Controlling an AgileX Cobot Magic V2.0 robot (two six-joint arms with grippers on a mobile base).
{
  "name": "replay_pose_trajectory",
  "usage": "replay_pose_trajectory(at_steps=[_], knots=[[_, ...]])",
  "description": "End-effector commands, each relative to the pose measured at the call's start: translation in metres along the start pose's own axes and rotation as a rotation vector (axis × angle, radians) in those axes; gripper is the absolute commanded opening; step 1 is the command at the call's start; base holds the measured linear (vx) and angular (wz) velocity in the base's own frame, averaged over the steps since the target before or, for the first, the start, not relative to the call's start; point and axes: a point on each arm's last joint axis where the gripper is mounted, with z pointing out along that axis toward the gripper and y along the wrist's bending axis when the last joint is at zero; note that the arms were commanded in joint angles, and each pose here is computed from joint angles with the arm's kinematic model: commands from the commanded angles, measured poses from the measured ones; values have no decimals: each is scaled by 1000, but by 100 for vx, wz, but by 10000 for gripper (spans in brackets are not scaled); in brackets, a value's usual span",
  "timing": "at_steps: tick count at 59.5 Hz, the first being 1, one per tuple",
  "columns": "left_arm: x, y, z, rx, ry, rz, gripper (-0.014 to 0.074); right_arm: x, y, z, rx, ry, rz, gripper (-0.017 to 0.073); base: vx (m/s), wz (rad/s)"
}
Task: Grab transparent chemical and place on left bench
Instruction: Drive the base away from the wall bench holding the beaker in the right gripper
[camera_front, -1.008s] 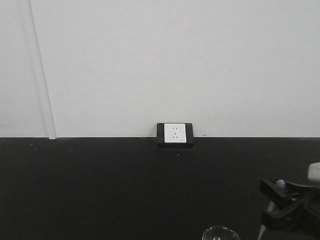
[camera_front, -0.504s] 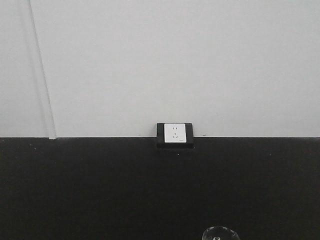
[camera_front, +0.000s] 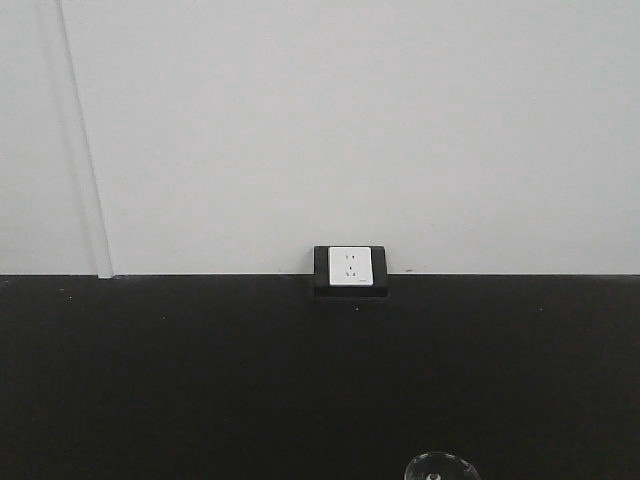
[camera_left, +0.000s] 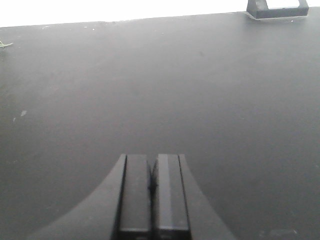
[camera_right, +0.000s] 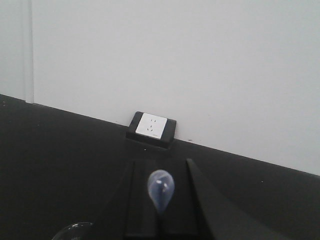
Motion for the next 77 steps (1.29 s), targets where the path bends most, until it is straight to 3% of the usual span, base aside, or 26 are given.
replay_pose_trajectory(at_steps=[1, 37, 77], knots=[[-3, 0, -1, -2, -81, -9, -3, -10, -2, 0, 11, -26, -2, -3, 0, 0], [-3, 0, -1, -2, -81, -9, -3, -10, -2, 0, 10, -26, -2, -3, -4, 6], [-3, 0, -1, -2, -81, -9, -3, -10, -2, 0, 6, -26, -2, -3, -18, 34]])
